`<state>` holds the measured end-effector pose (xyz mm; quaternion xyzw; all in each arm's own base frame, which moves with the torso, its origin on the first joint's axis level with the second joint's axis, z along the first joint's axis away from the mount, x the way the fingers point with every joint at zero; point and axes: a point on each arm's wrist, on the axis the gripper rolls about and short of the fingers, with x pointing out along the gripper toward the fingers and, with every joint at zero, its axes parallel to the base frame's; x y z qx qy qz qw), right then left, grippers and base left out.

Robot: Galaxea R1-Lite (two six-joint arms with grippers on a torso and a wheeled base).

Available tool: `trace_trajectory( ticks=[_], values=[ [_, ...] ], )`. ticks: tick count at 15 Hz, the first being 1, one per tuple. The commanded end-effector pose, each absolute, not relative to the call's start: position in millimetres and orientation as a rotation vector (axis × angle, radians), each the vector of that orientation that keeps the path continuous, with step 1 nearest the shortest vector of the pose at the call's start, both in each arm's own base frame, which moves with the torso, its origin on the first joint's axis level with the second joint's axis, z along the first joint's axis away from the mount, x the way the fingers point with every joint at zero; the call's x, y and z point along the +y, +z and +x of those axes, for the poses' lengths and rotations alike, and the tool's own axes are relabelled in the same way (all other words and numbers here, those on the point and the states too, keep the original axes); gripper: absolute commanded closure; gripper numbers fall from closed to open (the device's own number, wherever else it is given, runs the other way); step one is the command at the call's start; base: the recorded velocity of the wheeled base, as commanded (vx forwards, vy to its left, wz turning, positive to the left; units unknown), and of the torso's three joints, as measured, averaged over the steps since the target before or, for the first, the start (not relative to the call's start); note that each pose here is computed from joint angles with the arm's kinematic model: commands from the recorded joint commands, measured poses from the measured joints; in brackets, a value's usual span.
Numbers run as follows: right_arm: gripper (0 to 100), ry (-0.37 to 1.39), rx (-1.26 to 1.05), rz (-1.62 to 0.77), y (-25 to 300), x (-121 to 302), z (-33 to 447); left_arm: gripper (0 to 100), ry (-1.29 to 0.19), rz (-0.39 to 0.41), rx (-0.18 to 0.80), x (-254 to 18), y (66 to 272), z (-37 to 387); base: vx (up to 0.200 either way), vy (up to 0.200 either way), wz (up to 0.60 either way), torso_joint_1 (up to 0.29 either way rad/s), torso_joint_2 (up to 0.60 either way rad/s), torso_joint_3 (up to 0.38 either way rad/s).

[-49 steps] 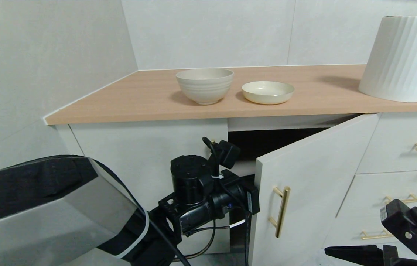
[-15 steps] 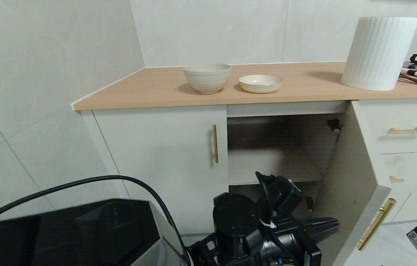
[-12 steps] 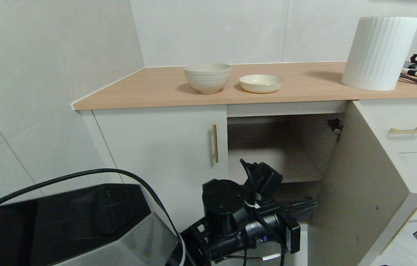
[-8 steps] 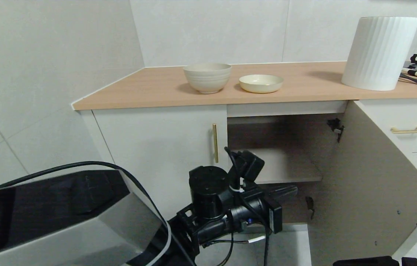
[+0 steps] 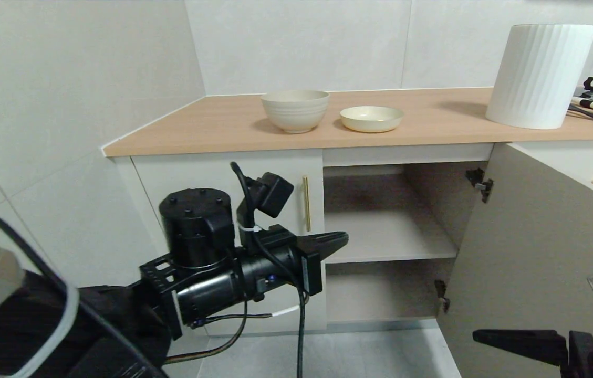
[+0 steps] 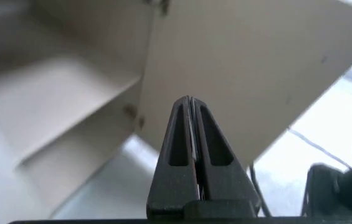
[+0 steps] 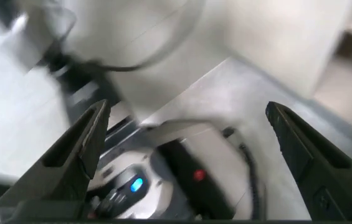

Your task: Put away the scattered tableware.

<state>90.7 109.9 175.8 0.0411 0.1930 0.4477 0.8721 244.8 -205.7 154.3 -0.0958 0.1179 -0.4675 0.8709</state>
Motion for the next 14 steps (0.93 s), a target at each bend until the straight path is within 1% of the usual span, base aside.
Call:
trace_trajectory(
  ticks=[1, 3, 5, 6, 8, 10, 11, 14],
  values=[
    [0, 0.828, 0.407, 0.093, 182, 117, 115, 100, -0.926, -0.182, 0.201, -167, 180, 221, 0.0, 0.0, 0.0, 0.0, 0.0, 0.0],
    [0, 0.782, 0.392, 0.11, 193, 123, 137, 100, -0.887, -0.18, 0.219, -151, 179, 214, 0.0, 0.0, 0.0, 0.0, 0.0, 0.0],
    [0, 0.76, 0.405, 0.109, 196, 137, 159, 100, -0.84, -0.181, 0.228, -140, 176, 212, 0.0, 0.0, 0.0, 0.0, 0.0, 0.0],
    [0, 0.747, 0.411, 0.107, 197, 144, 172, 0, -0.815, -0.181, 0.227, -135, 175, 211, 0.0, 0.0, 0.0, 0.0, 0.0, 0.0],
    [0, 0.716, 0.386, 0.12, 208, 154, 198, 0, -0.778, -0.184, 0.206, -126, 178, 215, 0.0, 0.0, 0.0, 0.0, 0.0, 0.0],
    [0, 0.676, 0.432, 0.11, 228, 162, 220, 0, -0.738, -0.192, 0.172, -115, 185, 215, 0.0, 0.0, 0.0, 0.0, 0.0, 0.0],
    [0, 0.665, 0.457, 0.109, 233, 163, 223, 0, -0.733, -0.195, 0.161, -112, 187, 213, 0.0, 0.0, 0.0, 0.0, 0.0, 0.0],
    [0, 0.635, 0.472, 0.107, 230, 160, 227, 0, -0.721, -0.201, 0.136, -109, 194, 217, 0.0, 0.0, 0.0, 0.0, 0.0, 0.0]
  ],
)
